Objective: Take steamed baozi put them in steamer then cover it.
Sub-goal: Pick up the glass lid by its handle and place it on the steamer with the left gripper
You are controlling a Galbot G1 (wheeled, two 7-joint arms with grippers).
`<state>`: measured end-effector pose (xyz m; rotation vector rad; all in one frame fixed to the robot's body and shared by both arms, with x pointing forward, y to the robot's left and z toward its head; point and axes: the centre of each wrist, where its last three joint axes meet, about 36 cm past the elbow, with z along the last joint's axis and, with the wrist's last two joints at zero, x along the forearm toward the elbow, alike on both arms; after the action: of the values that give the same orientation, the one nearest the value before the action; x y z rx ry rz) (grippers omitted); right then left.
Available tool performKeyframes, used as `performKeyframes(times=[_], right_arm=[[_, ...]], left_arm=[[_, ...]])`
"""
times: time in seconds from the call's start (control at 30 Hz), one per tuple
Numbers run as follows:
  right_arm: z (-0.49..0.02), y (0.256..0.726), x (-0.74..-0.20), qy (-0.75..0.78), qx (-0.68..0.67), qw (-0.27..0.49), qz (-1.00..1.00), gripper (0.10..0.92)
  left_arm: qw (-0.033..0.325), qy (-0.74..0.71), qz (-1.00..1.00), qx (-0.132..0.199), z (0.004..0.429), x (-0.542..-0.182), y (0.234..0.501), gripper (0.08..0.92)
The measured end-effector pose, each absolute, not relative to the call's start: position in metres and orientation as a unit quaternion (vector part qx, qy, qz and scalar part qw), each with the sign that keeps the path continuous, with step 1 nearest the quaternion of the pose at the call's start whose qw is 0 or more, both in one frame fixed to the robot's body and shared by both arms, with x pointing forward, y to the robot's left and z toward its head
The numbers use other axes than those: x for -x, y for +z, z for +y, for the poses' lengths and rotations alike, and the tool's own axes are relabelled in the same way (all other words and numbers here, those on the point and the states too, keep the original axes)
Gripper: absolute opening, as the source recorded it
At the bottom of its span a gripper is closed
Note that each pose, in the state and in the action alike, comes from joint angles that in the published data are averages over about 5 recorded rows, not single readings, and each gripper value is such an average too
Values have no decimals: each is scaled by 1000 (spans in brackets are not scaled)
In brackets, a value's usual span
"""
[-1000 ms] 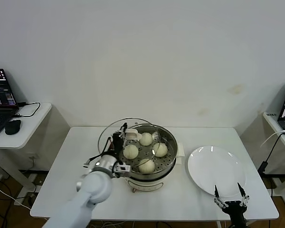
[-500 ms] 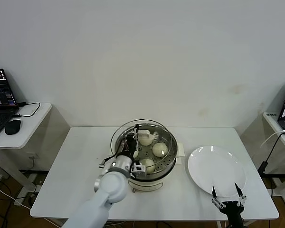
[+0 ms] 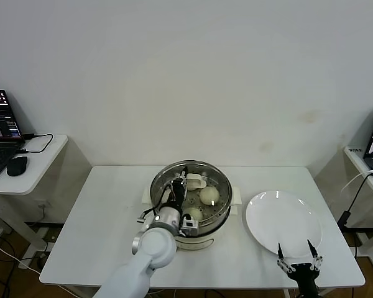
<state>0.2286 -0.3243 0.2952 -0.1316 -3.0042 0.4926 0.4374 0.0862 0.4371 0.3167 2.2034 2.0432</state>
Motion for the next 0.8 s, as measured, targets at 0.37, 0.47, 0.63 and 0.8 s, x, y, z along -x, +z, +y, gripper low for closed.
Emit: performKeyframes(times=[0.37,0.47,0.63,0.8], right_arm=[[-323,294,-229,161,42,48,-985,823],[-323,293,-229,161,41,48,-985,823],[-322,293,-229,161,41,48,-985,823],[-322,293,-230,161,39,48,-985,823]], left_arm=[[61,676,726,-110,80,-435,432,152],[61,678,724,-110,79,-435,431,152],[60,681,721,-108,80,-436,429,152],[60,684,720,-107,80,-436,428,152]])
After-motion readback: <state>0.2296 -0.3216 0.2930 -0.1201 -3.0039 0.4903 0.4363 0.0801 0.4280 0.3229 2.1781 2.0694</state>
